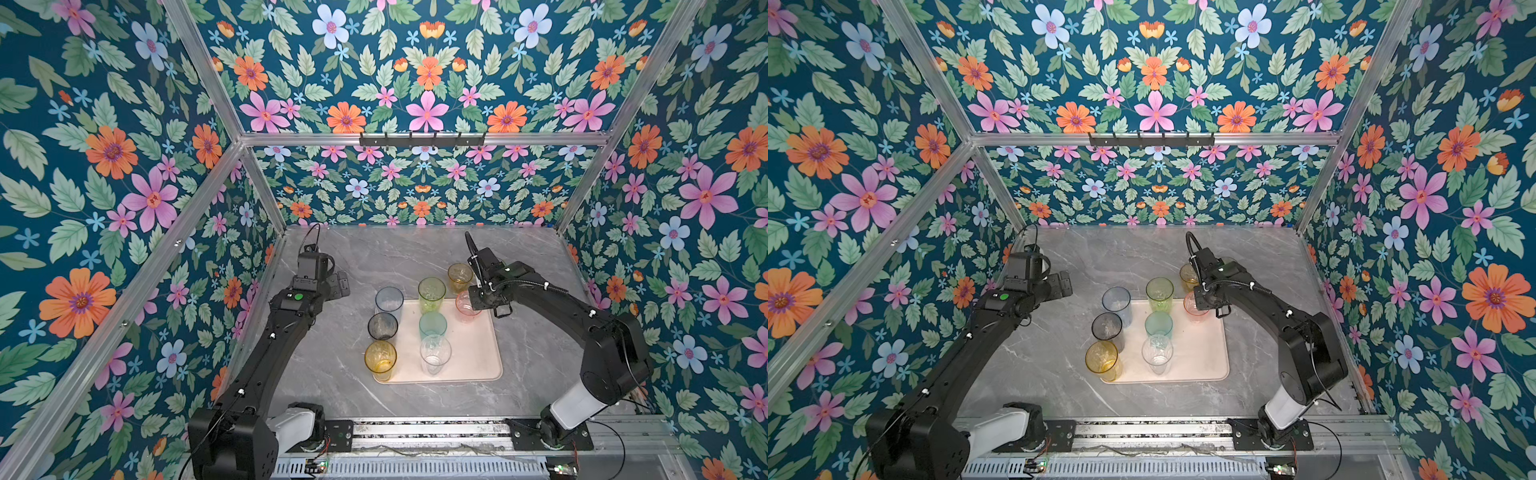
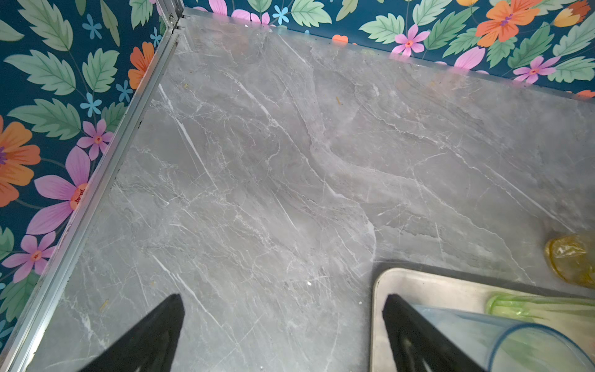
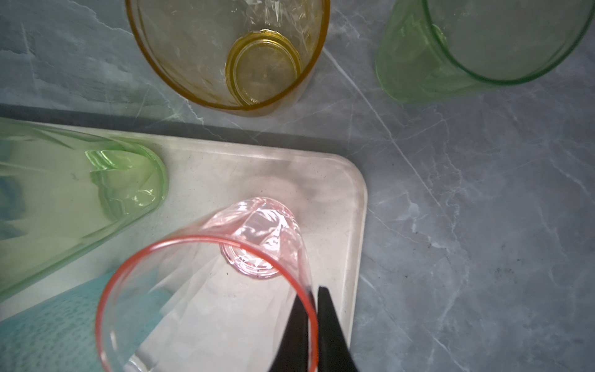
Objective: Place the glasses into the tray
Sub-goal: 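Carry the pink glass toward the robot and lower it onto the tray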
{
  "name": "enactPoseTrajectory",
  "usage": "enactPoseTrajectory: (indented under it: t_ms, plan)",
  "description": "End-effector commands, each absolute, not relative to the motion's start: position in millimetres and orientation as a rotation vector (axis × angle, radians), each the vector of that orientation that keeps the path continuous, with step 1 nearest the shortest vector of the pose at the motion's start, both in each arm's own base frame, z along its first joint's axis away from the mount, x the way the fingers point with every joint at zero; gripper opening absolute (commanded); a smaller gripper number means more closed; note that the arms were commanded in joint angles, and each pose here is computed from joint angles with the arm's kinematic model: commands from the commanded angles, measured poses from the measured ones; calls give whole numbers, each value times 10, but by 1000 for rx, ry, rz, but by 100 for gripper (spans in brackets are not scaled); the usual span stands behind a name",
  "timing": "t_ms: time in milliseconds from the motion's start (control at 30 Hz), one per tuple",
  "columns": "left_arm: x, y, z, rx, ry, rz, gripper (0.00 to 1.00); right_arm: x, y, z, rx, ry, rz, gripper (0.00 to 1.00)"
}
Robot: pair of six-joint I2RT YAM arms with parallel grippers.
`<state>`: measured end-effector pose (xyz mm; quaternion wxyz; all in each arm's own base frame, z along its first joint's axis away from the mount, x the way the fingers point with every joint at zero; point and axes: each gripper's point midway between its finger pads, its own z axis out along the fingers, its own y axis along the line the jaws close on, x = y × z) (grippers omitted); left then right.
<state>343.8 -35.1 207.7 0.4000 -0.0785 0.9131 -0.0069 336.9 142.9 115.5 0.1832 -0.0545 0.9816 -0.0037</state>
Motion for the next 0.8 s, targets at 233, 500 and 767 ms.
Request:
enactPoseTrajectory:
  t_ms: [233,500,767]
  plan:
    - [3454,-358,2101,-196,2303,-23,99,3436,1426,1125,-130,2753,-25,0]
    - [3457,-363,2099,-193,2304,-24,99,3461,1432,1105,-121,2751,-23,0]
    - [3455,-360,2087,-191,2309,-19,99,3467,1398,957,-99,2786,-50,0]
